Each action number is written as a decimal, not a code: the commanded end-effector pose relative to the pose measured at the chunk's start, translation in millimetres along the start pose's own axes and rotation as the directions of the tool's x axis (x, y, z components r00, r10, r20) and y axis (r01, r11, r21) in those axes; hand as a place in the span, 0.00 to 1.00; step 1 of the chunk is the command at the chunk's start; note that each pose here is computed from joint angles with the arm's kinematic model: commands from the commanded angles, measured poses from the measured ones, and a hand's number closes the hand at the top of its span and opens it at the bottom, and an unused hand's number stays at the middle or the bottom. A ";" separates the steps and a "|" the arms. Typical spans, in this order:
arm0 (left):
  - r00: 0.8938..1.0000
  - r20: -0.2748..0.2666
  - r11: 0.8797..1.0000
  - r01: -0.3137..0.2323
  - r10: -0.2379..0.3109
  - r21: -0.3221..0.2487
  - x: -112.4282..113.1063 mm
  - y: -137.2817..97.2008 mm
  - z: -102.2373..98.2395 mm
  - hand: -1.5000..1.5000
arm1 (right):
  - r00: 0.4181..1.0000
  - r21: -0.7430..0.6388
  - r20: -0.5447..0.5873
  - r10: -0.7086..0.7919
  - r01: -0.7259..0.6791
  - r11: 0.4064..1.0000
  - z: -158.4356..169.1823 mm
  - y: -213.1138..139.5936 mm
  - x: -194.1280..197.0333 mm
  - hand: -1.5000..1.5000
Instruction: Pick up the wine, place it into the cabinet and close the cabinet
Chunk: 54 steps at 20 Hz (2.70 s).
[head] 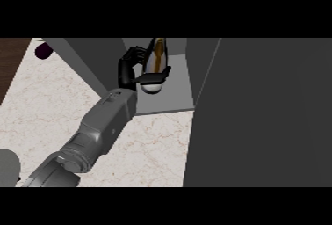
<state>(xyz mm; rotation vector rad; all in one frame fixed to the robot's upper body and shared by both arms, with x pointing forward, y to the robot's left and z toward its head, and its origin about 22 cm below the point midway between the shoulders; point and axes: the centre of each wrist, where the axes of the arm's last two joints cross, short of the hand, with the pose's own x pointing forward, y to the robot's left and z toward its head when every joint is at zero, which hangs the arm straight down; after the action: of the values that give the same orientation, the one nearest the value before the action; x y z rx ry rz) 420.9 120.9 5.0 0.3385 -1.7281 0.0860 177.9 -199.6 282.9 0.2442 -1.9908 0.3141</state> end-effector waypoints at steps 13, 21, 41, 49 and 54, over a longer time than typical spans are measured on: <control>0.960 -0.133 0.969 -0.248 0.247 0.010 -47.4 15.2 36.4 1.00 | 0.998 0.068 0.033 -0.044 0.042 0.997 4.7 6.7 3.4 0.00; 0.942 -0.196 0.962 -0.273 0.273 0.028 -65.4 24.5 51.2 1.00 | 0.997 0.066 0.037 -0.073 0.070 0.995 -5.7 5.6 1.8 0.00; 0.966 -0.150 0.978 -0.203 0.208 0.051 -51.5 14.7 42.8 1.00 | 0.997 0.089 0.032 -0.070 0.067 0.994 0.8 9.3 -2.1 0.00; 0.965 -0.144 0.975 -0.211 0.219 0.072 -10.8 -5.7 15.1 1.00 | 0.998 0.064 0.019 -0.066 0.065 0.996 0.4 2.6 -7.1 0.00; 0.971 -0.130 0.979 -0.196 0.203 0.060 -0.3 -10.5 8.5 1.00 | 0.998 0.051 0.037 -0.053 0.051 0.997 3.2 -3.6 -5.4 0.00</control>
<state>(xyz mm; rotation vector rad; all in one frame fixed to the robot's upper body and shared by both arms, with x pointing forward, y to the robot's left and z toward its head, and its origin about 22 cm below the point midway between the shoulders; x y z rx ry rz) 406.9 116.1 -14.5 0.1831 -1.6212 0.2991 184.4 -197.0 277.0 0.3420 -1.9905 0.3315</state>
